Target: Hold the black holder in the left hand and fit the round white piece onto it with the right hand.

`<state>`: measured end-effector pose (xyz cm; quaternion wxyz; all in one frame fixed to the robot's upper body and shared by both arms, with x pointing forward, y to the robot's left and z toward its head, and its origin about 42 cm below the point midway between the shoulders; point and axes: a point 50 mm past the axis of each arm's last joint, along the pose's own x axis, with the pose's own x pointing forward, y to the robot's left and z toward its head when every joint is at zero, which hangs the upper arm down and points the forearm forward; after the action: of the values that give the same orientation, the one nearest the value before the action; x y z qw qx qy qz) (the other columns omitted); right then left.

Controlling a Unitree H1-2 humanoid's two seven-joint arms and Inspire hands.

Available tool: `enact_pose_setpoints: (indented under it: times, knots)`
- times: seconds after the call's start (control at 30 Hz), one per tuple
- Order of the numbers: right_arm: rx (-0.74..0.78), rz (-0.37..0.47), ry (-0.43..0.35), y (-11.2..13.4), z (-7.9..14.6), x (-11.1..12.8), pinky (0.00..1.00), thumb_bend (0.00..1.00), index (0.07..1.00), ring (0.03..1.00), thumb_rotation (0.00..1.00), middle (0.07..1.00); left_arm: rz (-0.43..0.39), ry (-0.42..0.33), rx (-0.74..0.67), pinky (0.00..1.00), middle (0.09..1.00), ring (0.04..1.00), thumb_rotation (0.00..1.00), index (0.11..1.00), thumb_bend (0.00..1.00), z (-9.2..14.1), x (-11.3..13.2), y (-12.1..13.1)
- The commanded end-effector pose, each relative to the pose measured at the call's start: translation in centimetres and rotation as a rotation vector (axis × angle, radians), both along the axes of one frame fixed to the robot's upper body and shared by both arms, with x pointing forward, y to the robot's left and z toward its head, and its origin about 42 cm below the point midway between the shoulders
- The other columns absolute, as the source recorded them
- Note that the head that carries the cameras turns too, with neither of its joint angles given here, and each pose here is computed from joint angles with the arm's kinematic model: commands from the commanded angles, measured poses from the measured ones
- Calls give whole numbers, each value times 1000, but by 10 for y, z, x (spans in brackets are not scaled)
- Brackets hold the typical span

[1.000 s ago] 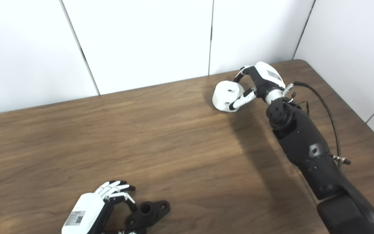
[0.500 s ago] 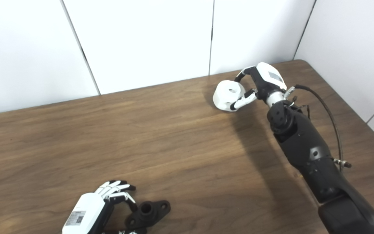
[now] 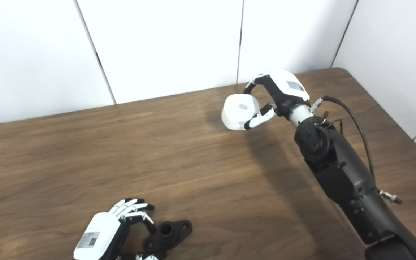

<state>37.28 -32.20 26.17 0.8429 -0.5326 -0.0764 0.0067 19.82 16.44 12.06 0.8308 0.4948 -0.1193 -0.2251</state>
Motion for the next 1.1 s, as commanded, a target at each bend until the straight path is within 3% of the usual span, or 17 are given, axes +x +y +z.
enact_pose_setpoints:
  times: [0.0,0.23,0.53,0.83,1.07]
  knots:
    - [-27,15,-53,-2,29,-8,807,518,484,893,132,762,25,176,140,872,790,851,49,487,520,-34,-7,4]
    - [-35,106,20,18,47,-49,899,519,485,927,133,774,19,177,160,886,805,862,50,488,520,-28,3,-15]
    - [-41,178,27,52,58,-95,820,521,484,894,132,768,29,172,166,904,807,875,50,488,520,-28,13,-27]
    - [-22,244,61,74,62,-121,808,521,484,888,132,770,29,164,176,896,800,870,52,488,521,-24,18,-26]
    - [-6,273,92,82,55,-127,816,522,483,890,133,768,22,154,169,880,800,860,51,488,521,-23,19,-25]
